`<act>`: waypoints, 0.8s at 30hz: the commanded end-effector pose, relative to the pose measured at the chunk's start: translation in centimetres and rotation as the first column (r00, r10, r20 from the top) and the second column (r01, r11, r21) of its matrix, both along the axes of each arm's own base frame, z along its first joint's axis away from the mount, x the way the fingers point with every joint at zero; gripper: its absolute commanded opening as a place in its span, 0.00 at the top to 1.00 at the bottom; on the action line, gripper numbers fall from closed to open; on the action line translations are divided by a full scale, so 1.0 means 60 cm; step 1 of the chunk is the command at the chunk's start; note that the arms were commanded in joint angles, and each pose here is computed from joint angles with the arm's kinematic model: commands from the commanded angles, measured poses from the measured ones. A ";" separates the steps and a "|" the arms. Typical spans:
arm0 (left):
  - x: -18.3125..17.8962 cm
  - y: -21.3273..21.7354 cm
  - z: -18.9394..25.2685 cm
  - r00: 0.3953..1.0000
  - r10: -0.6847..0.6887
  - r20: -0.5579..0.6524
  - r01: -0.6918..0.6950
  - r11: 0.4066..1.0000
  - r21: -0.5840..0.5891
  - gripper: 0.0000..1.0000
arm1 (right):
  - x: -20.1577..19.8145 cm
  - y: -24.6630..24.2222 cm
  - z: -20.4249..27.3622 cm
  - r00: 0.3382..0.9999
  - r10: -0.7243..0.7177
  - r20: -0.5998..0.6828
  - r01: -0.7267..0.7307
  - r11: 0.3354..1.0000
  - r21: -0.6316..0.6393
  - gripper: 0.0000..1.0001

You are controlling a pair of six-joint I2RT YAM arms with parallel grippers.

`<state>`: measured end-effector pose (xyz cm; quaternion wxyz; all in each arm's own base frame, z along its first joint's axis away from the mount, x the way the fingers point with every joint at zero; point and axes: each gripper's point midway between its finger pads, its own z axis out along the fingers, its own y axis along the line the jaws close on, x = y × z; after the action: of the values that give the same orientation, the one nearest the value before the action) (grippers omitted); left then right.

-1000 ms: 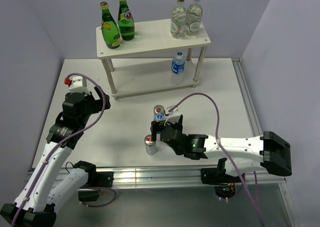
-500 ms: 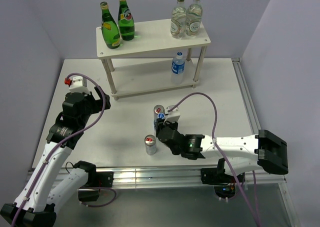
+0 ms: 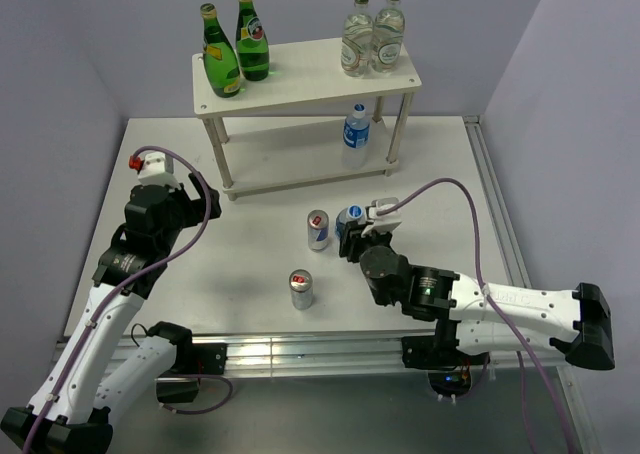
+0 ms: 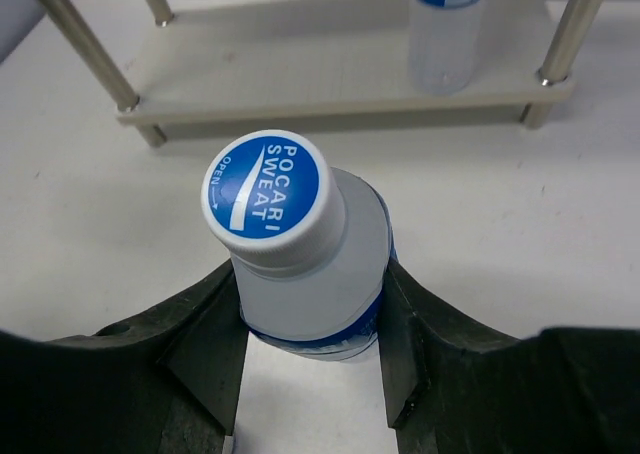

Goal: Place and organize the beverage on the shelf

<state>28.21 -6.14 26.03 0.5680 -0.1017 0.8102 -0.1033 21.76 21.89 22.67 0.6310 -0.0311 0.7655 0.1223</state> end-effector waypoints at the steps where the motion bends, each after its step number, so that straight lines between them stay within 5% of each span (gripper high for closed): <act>1: 0.002 -0.001 0.020 0.999 -0.010 0.049 0.010 1.000 -0.008 0.01 | 0.043 -0.020 0.141 0.977 -0.127 0.172 0.090 0.974 0.210 1.00; 14: 0.004 -0.002 0.015 0.999 -0.011 0.042 0.011 1.000 -0.008 0.01 | 0.256 0.006 0.256 0.901 -0.278 0.335 0.179 0.938 0.297 1.00; 24: 0.005 -0.001 0.011 0.999 -0.008 0.035 0.008 1.000 -0.005 0.01 | 0.382 0.015 0.245 0.873 -0.340 0.351 0.239 0.923 0.300 1.00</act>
<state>28.24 -6.05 26.00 0.5679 -0.1030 0.8102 -0.1022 43.61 23.65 29.14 0.7206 0.0677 0.6885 0.0458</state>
